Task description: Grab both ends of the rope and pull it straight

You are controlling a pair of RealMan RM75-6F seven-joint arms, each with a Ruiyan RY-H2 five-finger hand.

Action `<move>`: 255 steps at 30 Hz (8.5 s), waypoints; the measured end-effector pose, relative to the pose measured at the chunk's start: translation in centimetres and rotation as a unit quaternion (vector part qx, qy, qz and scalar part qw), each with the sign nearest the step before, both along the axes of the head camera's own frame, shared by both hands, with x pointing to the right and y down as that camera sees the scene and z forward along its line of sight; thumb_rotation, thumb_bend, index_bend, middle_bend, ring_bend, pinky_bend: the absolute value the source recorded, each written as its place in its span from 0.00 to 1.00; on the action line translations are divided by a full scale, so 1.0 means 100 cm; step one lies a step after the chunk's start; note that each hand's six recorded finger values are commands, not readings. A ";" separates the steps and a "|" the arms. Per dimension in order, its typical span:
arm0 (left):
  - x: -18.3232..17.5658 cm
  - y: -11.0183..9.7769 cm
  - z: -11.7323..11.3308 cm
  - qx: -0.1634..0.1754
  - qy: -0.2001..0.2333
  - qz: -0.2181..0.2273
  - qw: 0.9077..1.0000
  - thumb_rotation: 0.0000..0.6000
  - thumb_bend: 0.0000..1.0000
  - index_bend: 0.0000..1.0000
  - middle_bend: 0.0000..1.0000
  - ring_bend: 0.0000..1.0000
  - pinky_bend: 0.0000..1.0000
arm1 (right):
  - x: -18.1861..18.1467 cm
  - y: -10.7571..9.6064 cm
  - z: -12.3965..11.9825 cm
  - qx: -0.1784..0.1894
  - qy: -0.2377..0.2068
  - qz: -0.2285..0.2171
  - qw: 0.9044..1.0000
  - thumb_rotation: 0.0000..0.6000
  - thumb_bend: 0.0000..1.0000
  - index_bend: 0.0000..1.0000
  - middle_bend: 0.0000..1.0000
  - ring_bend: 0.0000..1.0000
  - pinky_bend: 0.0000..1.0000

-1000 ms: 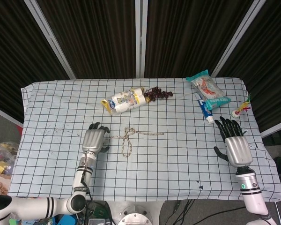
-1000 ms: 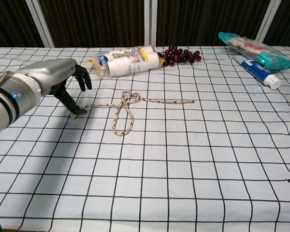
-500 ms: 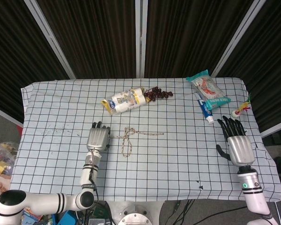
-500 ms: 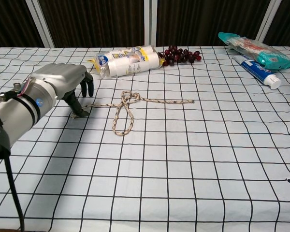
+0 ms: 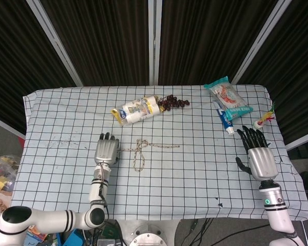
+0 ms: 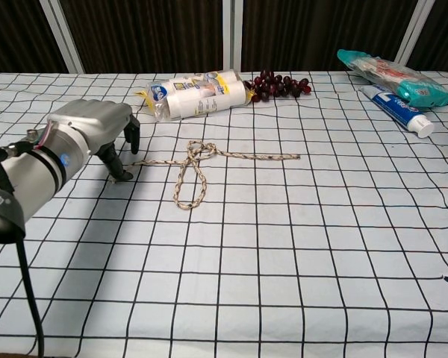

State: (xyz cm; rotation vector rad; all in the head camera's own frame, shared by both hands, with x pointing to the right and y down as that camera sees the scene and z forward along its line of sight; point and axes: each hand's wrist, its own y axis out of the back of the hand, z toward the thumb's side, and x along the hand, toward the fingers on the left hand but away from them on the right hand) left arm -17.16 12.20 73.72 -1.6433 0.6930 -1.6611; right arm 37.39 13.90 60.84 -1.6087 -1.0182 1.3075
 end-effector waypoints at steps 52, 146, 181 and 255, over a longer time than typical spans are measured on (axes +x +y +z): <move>0.004 0.002 0.012 -0.027 -0.014 -0.018 0.999 1.00 0.37 0.51 0.30 0.10 0.15 | 0.006 0.001 0.011 -0.013 0.000 0.009 1.000 1.00 0.26 0.00 0.00 0.00 0.00; -0.009 0.005 0.008 -0.068 -0.005 -0.046 0.997 1.00 0.41 0.57 0.33 0.11 0.15 | -0.205 -0.043 0.167 -0.128 -0.012 -0.126 0.984 1.00 0.32 0.46 0.01 0.00 0.00; -0.013 0.005 0.009 -0.072 -0.005 -0.049 0.996 1.00 0.41 0.57 0.33 0.11 0.15 | -0.204 -0.042 0.170 -0.122 -0.014 -0.112 0.986 1.00 0.32 0.58 0.03 0.00 0.00; -0.117 0.004 -0.005 -0.053 0.052 -0.048 0.996 1.00 0.40 0.57 0.36 0.11 0.15 | 0.027 0.022 0.096 -0.087 0.033 0.022 0.995 1.00 0.34 0.73 0.08 0.00 0.00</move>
